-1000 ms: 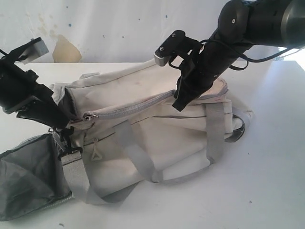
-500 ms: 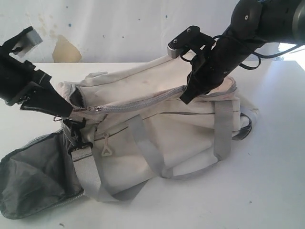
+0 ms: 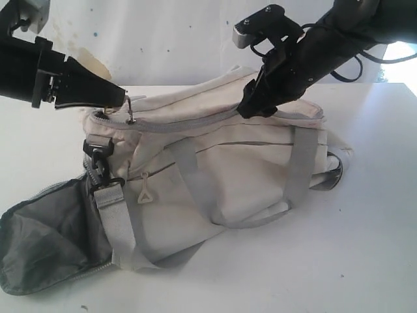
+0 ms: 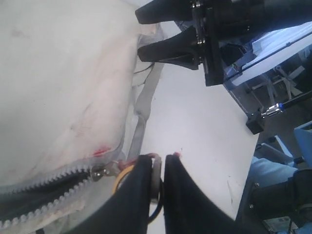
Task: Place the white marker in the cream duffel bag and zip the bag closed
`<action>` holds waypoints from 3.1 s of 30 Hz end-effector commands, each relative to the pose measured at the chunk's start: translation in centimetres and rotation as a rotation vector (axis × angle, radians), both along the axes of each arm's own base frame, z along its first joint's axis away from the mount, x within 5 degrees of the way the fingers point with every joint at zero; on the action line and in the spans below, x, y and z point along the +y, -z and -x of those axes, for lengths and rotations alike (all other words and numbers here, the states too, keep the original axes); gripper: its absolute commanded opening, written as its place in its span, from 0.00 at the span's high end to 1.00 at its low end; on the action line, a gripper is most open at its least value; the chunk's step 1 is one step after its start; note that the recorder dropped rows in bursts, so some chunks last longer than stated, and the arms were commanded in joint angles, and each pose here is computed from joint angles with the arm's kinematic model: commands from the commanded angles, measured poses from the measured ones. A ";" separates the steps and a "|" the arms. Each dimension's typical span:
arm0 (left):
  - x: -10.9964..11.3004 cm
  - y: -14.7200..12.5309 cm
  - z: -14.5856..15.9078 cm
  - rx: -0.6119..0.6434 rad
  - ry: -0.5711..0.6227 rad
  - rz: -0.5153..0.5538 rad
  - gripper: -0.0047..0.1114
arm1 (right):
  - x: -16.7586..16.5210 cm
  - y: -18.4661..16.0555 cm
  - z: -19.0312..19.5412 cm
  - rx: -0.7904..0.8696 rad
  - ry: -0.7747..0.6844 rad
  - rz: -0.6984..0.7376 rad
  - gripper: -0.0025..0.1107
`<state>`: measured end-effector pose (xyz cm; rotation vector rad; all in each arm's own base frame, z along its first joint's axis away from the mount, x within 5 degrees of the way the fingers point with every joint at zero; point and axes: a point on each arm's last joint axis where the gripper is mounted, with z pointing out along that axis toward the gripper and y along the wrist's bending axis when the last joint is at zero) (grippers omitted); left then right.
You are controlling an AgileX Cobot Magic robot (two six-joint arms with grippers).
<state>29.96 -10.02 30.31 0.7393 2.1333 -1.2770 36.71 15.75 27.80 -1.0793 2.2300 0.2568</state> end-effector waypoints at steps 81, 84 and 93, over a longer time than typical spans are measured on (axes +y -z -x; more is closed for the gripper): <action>7.0 0.8 -4.9 -0.065 -0.769 -0.229 0.96 | 9.5 -1.0 8.9 0.039 -0.439 0.175 0.98; 7.5 1.3 -5.7 -0.078 -0.837 -0.232 0.96 | 9.7 -0.9 8.5 0.016 -0.410 0.153 0.98; 7.7 3.0 -7.9 -0.072 -0.846 -0.251 0.96 | 10.8 -0.1 6.7 -0.074 -0.307 0.070 0.98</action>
